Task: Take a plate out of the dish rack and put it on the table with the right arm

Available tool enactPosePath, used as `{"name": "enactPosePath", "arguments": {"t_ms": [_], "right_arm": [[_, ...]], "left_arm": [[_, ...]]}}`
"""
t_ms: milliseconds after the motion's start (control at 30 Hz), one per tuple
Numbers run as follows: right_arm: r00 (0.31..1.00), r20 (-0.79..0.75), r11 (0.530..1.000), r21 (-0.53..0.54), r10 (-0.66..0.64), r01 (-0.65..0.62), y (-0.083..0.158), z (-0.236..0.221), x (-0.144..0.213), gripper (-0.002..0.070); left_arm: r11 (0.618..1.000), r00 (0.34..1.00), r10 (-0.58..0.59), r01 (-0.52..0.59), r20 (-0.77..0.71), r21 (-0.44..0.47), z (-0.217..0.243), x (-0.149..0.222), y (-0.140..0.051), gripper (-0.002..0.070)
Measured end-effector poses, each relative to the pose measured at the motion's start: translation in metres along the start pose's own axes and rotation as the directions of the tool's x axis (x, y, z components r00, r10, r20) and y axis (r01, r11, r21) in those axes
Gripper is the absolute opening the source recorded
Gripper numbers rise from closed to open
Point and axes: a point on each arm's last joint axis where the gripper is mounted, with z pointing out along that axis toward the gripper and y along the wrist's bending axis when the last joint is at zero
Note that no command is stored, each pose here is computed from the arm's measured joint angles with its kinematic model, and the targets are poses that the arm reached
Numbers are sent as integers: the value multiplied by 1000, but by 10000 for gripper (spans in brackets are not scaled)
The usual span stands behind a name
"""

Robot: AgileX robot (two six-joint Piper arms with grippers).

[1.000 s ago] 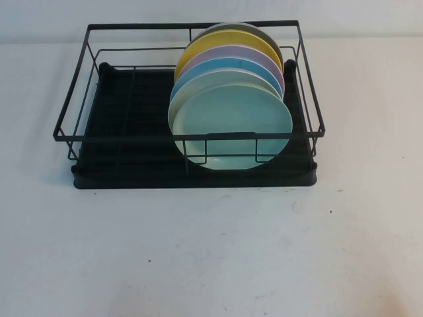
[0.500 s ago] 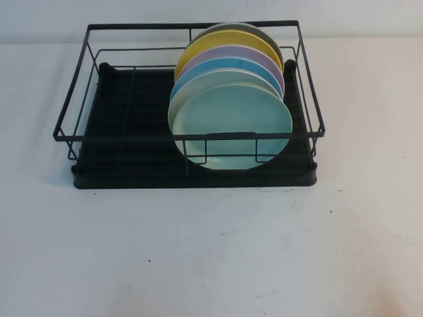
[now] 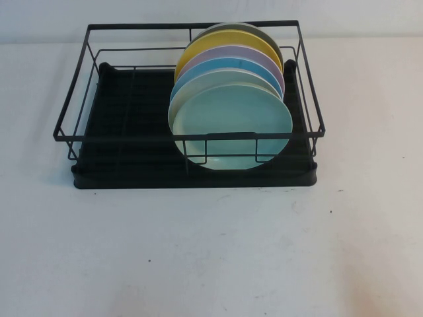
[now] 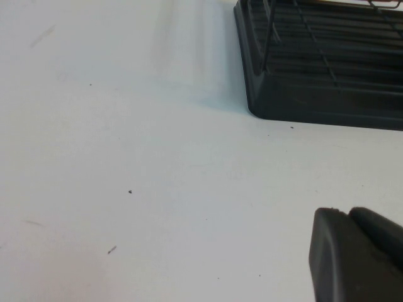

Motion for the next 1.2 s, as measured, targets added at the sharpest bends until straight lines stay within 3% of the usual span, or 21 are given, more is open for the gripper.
{"name": "enactPosePath", "arguments": {"t_ms": [100,367,500,633,733,900,1200], "right_arm": [[986,50,986,-37,162,-160,3,0,-5,-18],[969,101,973,-57,227,-222,3,-1,-10,-18],[988,16,984,-94,156,-154,20,0,-20,-18],[987,-159,994,-104,-6,-11,48,15,-45,-18],[946,-294,986,-141,-133,94,64,36,-65,-18],[875,-394,957,-185,-281,224,75,84,-96,-18],[784,-475,912,-291,-399,288,88,169,-124,-18]], "left_arm": [[1000,1000,0,0,0,0,0,0,0,-6],[1000,1000,0,0,0,0,0,0,0,-6],[1000,1000,0,0,0,0,0,0,0,-6],[1000,1000,0,0,0,0,0,0,0,-6],[1000,1000,0,0,0,0,0,0,0,-6],[1000,1000,0,0,0,0,0,0,0,-6],[1000,1000,0,0,0,0,0,0,0,-6]]}}
